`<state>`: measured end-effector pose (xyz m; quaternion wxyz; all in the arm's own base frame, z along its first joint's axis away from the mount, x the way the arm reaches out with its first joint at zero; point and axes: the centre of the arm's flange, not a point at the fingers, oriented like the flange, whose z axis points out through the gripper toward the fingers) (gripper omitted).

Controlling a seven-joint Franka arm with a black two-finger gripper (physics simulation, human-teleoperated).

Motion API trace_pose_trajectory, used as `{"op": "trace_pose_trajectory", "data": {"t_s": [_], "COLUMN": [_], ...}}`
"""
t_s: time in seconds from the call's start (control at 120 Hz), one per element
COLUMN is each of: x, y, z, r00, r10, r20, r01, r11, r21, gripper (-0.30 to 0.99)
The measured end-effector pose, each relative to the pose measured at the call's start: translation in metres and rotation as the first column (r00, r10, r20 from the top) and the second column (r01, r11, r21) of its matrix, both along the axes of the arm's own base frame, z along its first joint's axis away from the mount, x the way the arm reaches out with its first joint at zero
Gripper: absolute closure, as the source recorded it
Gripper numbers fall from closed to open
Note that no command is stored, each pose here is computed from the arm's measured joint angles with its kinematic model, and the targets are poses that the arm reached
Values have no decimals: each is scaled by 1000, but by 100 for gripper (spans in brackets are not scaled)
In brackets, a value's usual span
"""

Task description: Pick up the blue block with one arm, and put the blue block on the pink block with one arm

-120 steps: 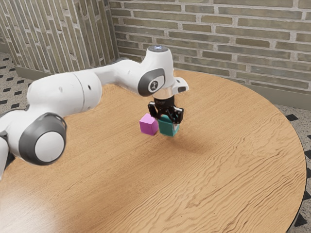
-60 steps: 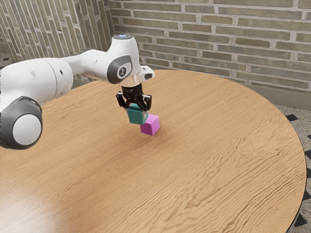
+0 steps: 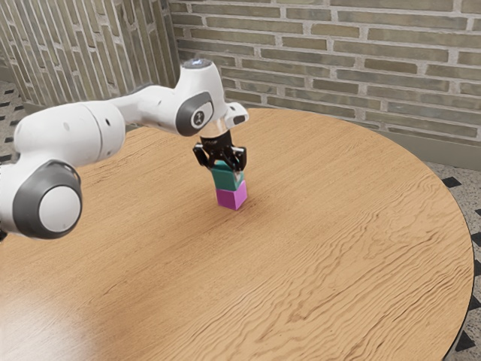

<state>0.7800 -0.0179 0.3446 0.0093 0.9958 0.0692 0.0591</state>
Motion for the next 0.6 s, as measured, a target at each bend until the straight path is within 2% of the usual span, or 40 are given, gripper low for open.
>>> {"op": "trace_pose_trajectory", "data": {"t_s": [0.6], "x": [9], "y": [25], "z": [-3], "r00": [998], "r10": [1], "r20": [64], "r01": [-1], "r11": [1000], "r21": [3], "gripper": [30]}}
